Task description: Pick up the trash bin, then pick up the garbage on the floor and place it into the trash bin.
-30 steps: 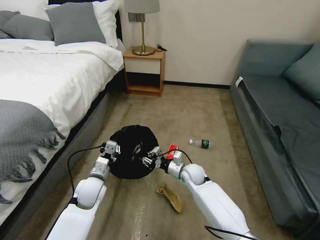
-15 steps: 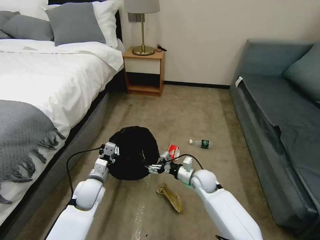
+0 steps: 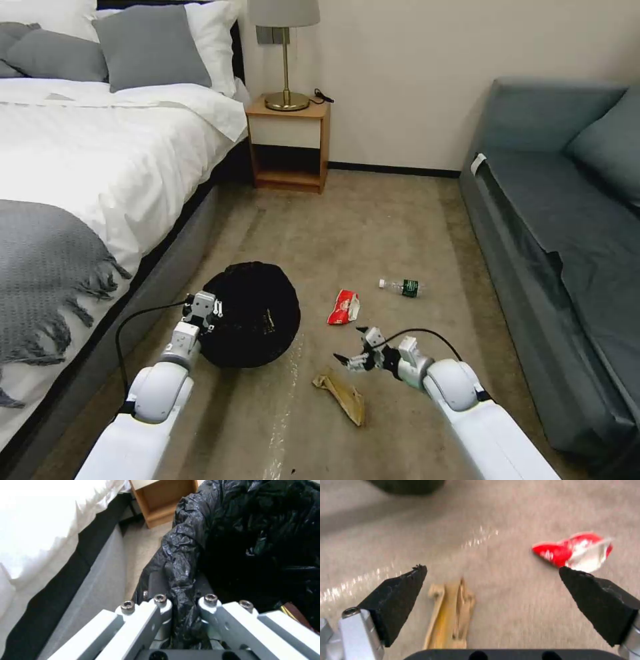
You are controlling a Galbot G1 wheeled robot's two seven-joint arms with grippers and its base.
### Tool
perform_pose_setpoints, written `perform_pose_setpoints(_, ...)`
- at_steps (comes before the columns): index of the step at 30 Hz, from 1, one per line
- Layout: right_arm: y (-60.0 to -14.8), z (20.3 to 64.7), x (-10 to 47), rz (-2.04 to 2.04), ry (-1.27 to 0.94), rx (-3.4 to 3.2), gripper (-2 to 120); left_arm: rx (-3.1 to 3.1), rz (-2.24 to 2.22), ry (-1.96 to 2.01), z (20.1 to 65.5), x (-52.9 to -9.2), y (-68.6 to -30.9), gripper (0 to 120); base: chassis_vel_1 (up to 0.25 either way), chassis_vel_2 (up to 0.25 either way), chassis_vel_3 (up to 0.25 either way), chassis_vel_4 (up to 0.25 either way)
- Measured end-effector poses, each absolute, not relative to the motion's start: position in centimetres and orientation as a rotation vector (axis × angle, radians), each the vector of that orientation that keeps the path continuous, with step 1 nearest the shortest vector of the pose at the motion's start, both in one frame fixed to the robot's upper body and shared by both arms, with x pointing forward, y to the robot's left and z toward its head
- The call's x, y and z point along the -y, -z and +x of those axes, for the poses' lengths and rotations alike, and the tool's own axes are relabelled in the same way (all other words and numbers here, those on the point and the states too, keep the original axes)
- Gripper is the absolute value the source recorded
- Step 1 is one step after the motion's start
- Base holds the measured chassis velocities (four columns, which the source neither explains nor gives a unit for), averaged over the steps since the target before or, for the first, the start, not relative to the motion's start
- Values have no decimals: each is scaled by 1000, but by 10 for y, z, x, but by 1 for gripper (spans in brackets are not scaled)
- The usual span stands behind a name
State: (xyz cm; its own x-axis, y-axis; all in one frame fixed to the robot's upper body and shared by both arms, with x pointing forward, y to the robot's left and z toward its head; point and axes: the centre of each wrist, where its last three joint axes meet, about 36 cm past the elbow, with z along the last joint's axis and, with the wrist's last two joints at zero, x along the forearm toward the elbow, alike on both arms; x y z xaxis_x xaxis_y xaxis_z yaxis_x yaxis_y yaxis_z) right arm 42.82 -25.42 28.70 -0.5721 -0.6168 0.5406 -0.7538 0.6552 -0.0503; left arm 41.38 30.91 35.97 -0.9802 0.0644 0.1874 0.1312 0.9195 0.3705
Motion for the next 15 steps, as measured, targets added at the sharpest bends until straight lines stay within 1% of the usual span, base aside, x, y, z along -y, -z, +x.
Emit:
perform_pose_setpoints(5,-269,416,249,1039,-418,2325,100,2910,-144,586,413,-314,-362,3,0,0,0,0)
perform_pose_setpoints(15,-246,409,233,1020,-468,2255,100,2908,-145,572,409,-312,-359,3,0,0,0,0)
